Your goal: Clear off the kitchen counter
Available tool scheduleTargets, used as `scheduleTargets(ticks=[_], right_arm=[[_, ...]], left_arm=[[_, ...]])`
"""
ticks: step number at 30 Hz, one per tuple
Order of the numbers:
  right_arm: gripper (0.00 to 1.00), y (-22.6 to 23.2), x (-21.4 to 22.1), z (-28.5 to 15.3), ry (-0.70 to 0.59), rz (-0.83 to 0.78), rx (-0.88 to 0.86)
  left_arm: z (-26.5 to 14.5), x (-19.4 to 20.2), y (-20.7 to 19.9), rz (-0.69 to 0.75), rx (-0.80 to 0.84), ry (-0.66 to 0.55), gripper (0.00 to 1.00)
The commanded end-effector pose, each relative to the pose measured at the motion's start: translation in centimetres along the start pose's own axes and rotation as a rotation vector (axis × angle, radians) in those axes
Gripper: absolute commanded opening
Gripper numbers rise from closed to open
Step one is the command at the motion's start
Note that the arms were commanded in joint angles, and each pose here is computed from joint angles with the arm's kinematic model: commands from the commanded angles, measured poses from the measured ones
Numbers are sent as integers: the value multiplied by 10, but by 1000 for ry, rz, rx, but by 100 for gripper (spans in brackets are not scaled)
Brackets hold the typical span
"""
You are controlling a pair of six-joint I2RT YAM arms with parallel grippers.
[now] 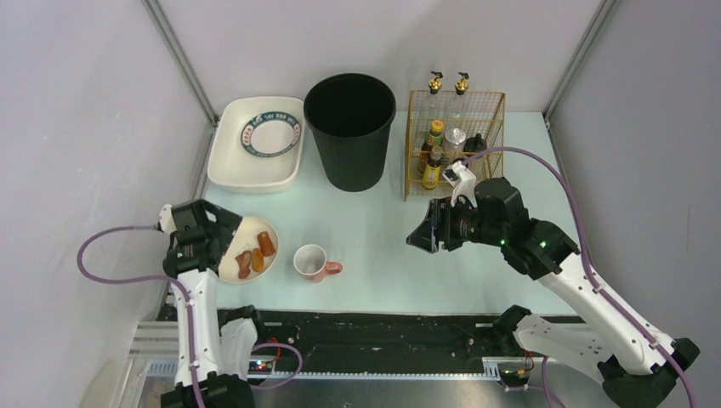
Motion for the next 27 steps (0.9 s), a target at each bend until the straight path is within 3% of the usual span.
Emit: scheduleTargets(ticks=[1,6,14,27], right_arm=[[63,3,4,1,21,-25,-19],[63,2,8,0,33,-28,-13],[63,4,4,-1,4,-26,-9],[61,37,-16,62,40,55,-126]], left_arm=[[1,20,36,-115,-190,38,100],[12,38,49,-128,-274,117,100],[13,59,53,-53,-248,206,100],[-39,63,-8,156,236,246,100]])
Point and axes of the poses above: each gripper's point midway between its finger pads, its own z axis out along the fingers, its own y axis along the line the jaws close on, x = y × z, the point moved 1 cm from there along -z, back along the fingers, and after that the axes turned 9 degrees about z, right-handed, at the moved point
